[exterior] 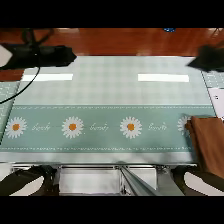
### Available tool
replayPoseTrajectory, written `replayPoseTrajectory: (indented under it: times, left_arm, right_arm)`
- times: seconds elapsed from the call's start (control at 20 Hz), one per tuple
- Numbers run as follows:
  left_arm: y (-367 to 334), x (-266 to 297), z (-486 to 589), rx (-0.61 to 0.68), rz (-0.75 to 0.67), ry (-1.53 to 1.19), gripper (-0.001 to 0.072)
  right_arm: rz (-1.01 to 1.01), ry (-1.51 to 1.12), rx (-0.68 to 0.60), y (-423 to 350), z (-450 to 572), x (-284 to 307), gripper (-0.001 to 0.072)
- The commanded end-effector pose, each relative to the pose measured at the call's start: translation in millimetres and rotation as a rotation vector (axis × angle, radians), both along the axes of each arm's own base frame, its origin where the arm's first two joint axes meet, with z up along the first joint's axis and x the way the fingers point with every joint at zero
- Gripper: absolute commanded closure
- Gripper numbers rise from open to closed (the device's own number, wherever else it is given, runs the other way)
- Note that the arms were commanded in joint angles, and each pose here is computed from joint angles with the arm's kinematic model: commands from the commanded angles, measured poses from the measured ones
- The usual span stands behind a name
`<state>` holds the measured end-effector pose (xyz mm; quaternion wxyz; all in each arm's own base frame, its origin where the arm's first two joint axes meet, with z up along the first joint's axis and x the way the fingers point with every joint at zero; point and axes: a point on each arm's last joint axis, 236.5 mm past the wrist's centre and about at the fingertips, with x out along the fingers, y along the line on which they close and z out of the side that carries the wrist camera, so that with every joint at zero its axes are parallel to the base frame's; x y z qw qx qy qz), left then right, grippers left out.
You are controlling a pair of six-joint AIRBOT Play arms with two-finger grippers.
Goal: Fold the shirts.
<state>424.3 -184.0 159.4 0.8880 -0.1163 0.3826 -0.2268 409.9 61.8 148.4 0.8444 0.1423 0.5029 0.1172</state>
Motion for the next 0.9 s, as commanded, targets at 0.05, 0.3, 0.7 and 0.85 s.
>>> replayPoseTrajectory:
  times: [0.05, 0.3, 0.7, 0.85]
  left_arm:
    - [5, -23, -107, 0.151, -0.054, 0.323, 0.0688]
    - [13, -22, -118, 0.147, -0.026, 0.356, 0.0688]
    - [15, -21, -118, 0.146, -0.021, 0.357, 0.0687]
    - [15, -21, -118, 0.146, -0.021, 0.357, 0.0687]
  right_arm:
    - [0.104, 0.159, -0.431, 25, -86, 6, 0.0690]
    - [0.082, 0.264, -0.463, 23, -117, 2, 0.0689]
    - [0.081, 0.264, -0.466, 22, -117, 2, 0.0689]
    - [0.081, 0.264, -0.467, 22, -117, 2, 0.0689]
